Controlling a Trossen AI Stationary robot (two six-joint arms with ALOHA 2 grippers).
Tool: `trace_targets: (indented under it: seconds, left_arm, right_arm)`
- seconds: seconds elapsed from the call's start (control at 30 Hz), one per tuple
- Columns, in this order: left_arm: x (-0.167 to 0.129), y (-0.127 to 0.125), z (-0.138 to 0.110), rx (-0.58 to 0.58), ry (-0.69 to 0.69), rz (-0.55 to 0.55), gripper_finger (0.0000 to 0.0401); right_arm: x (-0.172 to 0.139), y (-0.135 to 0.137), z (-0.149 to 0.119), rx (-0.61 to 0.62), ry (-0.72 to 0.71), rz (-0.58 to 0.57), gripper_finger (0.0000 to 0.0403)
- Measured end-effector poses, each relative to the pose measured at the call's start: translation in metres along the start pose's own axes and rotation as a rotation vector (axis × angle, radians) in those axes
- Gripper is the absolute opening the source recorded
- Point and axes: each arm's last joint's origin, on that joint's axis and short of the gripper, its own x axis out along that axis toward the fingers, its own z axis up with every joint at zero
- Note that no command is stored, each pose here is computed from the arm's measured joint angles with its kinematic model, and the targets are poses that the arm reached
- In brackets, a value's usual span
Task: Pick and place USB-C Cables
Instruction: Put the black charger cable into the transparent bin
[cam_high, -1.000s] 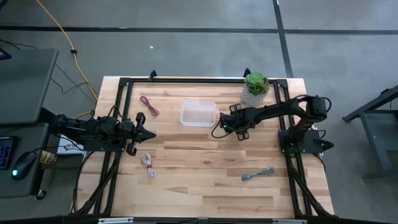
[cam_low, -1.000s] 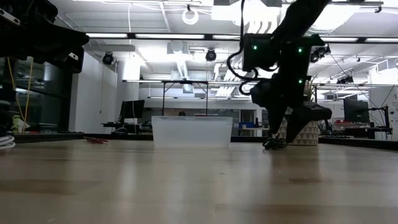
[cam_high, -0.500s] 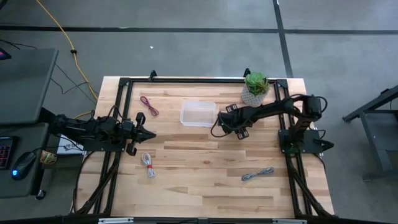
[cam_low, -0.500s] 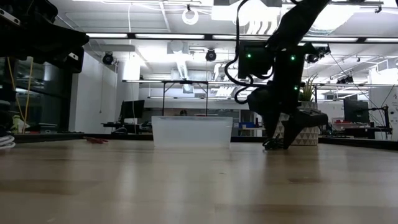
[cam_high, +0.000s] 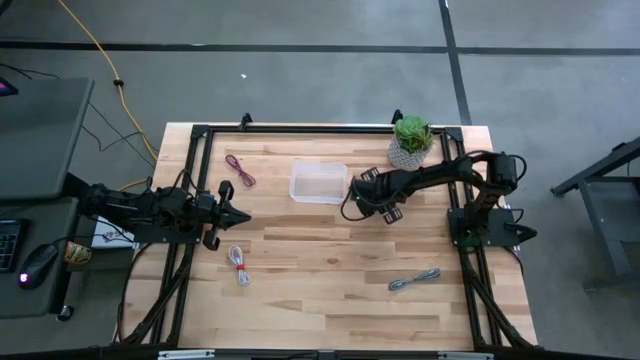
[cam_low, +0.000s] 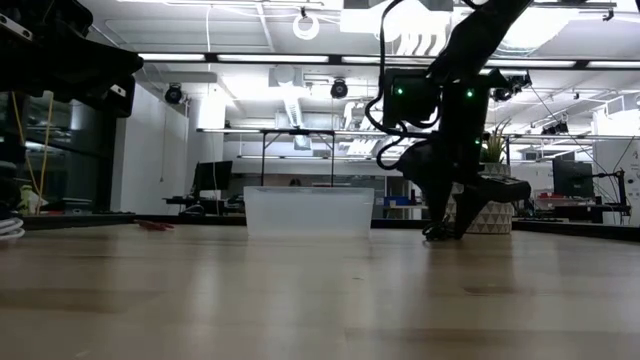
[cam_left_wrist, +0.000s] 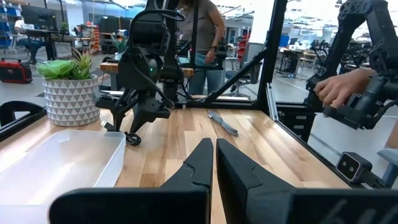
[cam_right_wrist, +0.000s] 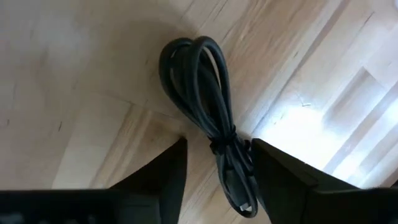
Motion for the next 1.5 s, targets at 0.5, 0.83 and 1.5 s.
trace_targets:
  seconds: [0.5, 0.83, 1.5]
  left_arm:
    - [0.0, 0.0, 0.0, 0.0, 0.0, 0.0, 0.0003]
    - [0.0, 0.0, 0.0, 0.0, 0.0, 0.0, 0.0003]
    - [0.0, 0.0, 0.0, 0.0, 0.0, 0.0, 0.0003]
  right_arm:
    - [-0.003, 0.003, 0.002, 0.02, 0.048, -0.006, 0.0017]
    - [-0.036, 0.011, -0.018, 0.16, 0.205, -0.046, 0.0006]
    - [-0.093, 0.041, -0.073, 0.538, -0.452, -0.36, 0.0001]
